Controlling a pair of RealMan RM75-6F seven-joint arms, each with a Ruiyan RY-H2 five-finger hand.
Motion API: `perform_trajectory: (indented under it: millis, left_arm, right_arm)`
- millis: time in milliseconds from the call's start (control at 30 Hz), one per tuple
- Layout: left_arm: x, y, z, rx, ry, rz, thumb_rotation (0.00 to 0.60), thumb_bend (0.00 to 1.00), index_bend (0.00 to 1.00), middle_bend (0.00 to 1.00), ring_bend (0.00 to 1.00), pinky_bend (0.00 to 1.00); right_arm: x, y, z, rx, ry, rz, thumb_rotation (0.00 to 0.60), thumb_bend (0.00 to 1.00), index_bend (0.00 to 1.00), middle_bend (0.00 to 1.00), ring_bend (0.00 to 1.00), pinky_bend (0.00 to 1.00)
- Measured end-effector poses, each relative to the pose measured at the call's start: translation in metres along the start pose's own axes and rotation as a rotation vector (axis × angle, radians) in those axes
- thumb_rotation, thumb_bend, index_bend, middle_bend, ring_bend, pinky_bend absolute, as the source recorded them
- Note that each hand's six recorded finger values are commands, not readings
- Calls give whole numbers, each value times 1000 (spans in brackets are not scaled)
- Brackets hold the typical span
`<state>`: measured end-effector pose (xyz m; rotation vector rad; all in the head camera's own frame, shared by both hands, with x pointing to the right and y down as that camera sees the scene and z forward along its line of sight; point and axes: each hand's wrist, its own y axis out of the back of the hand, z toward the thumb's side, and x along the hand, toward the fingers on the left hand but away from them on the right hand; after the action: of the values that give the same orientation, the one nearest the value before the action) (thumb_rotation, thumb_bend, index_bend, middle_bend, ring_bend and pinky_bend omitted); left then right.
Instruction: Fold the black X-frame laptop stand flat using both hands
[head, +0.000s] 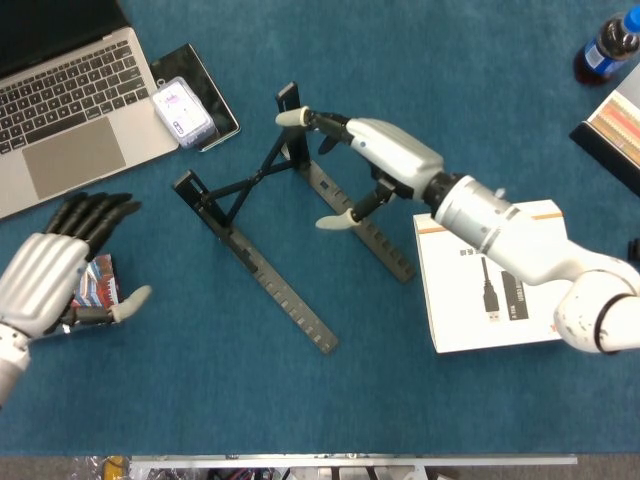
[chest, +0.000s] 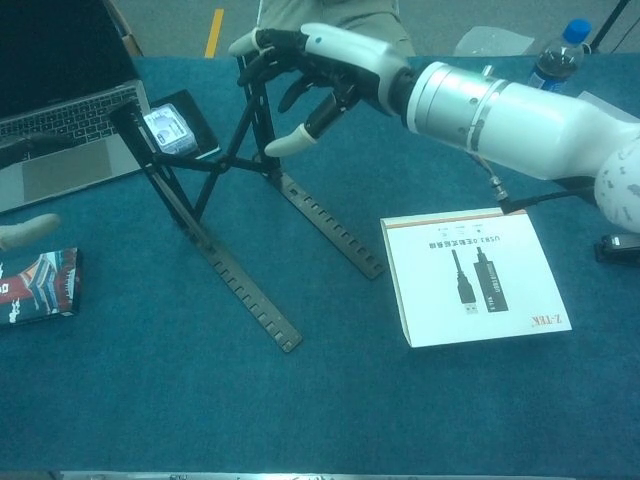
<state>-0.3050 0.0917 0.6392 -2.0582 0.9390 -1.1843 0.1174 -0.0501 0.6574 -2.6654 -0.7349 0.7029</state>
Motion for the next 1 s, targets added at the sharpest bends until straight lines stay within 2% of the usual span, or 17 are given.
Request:
perform_trajectory:
  millis: [100,233,300,533,1000]
  left_arm:
    - [11,-4,6,8,2,-18,250,264,17,34,0,0]
    - [25,-9,12,26,7,-29,303,264,0,21,0,0]
    - [32,-12,16,32,13,-34,308,263,0,17,0,0]
    - [55,-23,23,48,45,-56,304,263,0,0,0,0]
    - [90,-33,35,22,115,-65,265,264,0,0,0,0]
  right_arm:
    - [7,8,1,1,8,-23,600,63,136,232,137,282]
    - [14,19,1,3,15,-51,600,64,136,232,137,285]
    - [17,24,2,5,18,-63,600,64,136,232,137,285]
    - [26,36,4,10,30,-90,600,64,136,231,137,286]
    - [29,41,4,9,41,-92,600,63,136,231,137,288]
